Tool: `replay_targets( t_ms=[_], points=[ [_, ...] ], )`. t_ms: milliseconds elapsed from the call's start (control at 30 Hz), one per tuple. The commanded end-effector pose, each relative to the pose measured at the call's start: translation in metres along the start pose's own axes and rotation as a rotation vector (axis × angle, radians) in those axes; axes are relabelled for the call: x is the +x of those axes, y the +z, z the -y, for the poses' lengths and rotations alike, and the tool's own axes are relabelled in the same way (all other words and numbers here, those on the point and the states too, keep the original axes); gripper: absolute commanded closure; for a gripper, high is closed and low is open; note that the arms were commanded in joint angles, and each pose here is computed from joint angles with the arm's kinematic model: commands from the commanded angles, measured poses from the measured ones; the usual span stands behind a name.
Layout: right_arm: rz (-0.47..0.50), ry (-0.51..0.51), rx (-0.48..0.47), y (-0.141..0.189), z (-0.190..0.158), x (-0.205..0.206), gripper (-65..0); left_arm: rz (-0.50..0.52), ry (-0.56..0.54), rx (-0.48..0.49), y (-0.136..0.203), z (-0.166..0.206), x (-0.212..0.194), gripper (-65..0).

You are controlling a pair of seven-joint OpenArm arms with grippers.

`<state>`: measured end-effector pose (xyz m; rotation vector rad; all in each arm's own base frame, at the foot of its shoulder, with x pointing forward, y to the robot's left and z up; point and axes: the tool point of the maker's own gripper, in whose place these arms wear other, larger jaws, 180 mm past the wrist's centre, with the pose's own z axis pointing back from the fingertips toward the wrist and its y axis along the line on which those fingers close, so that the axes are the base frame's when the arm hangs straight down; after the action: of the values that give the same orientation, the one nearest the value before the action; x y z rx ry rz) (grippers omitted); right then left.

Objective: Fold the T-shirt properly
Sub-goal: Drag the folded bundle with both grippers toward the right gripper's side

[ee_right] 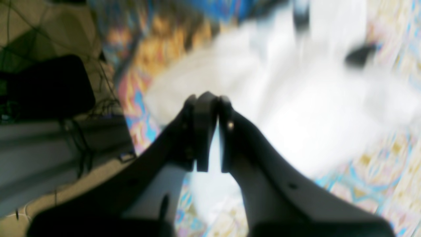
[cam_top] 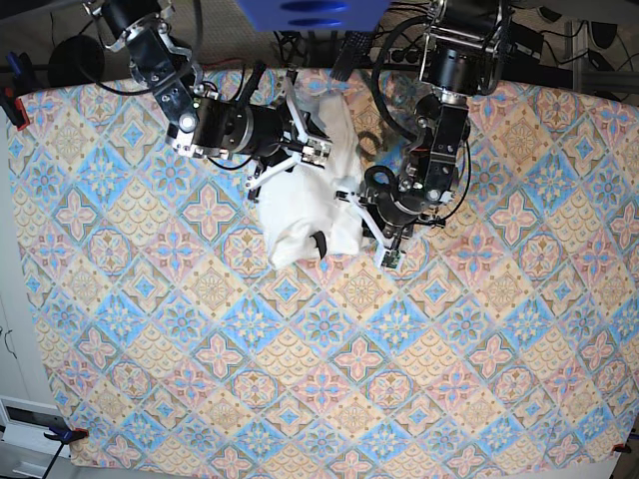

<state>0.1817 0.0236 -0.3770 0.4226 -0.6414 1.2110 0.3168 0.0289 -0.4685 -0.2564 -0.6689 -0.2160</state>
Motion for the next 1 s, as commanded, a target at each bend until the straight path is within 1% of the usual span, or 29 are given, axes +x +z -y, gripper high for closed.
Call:
replay_targets(
  t_ms=[0,67,167,233,367,500,567,700,733,800,867,900,967],
  points=[
    [0.045,0.004,-0.009,0.002,0.004,0.013,-4.2,0.012,0.004,-0.022,0.001,0.009,0.007,-4.8],
    [0.065,0.004,-0.013,-0.001,0.008,0.023,-4.2,0.029,-0.002,-0.018,0.004,0.008,0.011,-4.8],
    [0.067,0.007,-0.022,-0.006,0.018,0.027,-4.2,0.069,0.001,0.027,0.019,-0.016,0.019,-4.8],
    [0.081,-0.004,-0.019,-0.011,0.021,0.034,-4.2,0.115,0.02,0.079,0.036,-0.04,0.026,-4.8],
    [0.088,-0.037,-0.004,-0.027,0.027,0.042,-4.2,0.178,0.069,0.205,0.079,-0.091,0.022,-4.9],
    [0.076,-0.053,0.046,-0.049,0.023,0.049,-4.2,0.232,0.133,0.295,0.122,-0.125,0.013,-4.9],
    [0.076,-0.053,0.067,-0.06,0.023,0.056,-4.2,0.252,0.168,0.312,0.138,-0.136,0.008,-4.9],
    [0.08,-0.099,0.12,-0.086,0.02,0.074,-4.2,0.279,0.222,0.317,0.163,-0.149,-0.001,-4.9],
    [0.07,-0.11,0.131,-0.092,0.019,0.073,-4.2,0.282,0.23,0.317,0.167,-0.15,-0.003,-4.9],
    [0.053,-0.142,0.157,-0.101,0.014,0.063,-4.2,0.287,0.242,0.322,0.174,-0.155,-0.006,-4.9],
    [0.056,-0.164,0.168,-0.107,0.013,0.058,-4.2,0.284,0.249,0.333,0.179,-0.16,-0.01,-4.9],
    [0.045,-0.175,0.172,-0.109,0.014,0.052,-4.2,0.287,0.252,0.339,0.181,-0.164,-0.01,-4.9],
    [-0.004,-0.186,0.167,-0.109,0.017,0.028,-4.2,0.286,0.266,0.343,0.184,-0.167,-0.014,-4.9]
  ],
)
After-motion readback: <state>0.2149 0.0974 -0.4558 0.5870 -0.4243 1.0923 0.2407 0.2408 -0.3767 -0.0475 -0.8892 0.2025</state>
